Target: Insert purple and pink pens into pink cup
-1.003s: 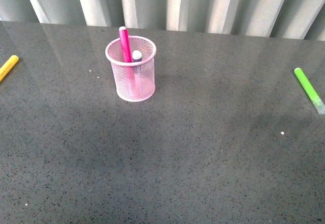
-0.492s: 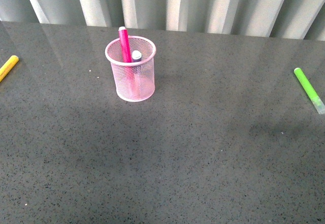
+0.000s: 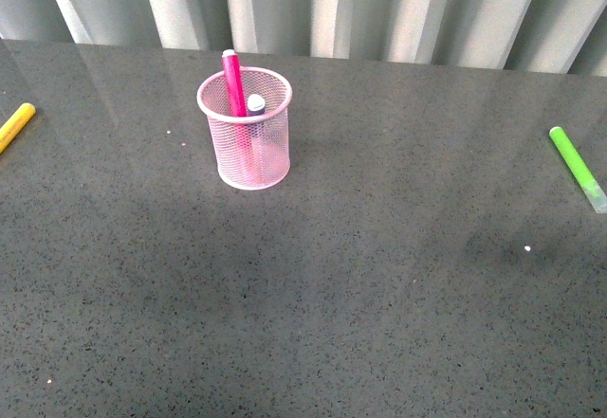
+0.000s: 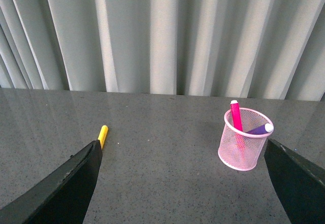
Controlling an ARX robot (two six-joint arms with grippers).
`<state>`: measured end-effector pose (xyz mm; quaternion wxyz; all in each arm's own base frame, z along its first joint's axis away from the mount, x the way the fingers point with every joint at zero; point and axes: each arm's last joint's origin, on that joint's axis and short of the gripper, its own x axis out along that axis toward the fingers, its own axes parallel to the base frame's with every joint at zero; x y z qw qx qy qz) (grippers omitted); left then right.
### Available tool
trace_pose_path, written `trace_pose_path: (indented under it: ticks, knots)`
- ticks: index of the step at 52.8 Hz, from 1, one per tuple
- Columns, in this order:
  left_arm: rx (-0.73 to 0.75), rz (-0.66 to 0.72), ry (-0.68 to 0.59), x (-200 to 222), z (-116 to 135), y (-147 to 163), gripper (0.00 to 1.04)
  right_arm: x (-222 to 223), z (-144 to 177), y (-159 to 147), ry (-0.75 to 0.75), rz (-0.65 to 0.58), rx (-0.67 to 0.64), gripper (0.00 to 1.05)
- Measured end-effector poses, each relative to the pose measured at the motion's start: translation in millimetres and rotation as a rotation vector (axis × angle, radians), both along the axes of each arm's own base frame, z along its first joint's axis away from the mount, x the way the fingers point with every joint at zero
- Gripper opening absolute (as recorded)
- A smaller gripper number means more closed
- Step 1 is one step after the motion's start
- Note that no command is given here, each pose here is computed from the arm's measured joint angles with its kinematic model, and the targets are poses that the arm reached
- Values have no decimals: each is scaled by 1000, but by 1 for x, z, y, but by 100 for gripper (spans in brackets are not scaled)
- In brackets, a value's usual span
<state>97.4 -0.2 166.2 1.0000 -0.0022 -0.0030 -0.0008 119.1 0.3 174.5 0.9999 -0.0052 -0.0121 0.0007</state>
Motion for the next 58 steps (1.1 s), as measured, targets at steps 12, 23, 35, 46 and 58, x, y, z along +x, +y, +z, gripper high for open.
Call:
trace_pose_path:
  ticks: [12, 23, 35, 46, 58]
  knots:
    - [0, 0, 0, 0, 0, 0, 98, -7, 0, 0, -2, 0, 0, 3]
    - [0, 0, 0, 0, 0, 0, 98, -12, 0, 0, -2, 0, 0, 3]
    - [0, 0, 0, 0, 0, 0, 98, -23, -3, 0, 1, 0, 1, 3]
    - [0, 0, 0, 0, 0, 0, 98, -23, -3, 0, 5, 0, 4, 23]
    - [0, 0, 0, 0, 0, 0, 98, -23, -3, 0, 5, 0, 6, 59]
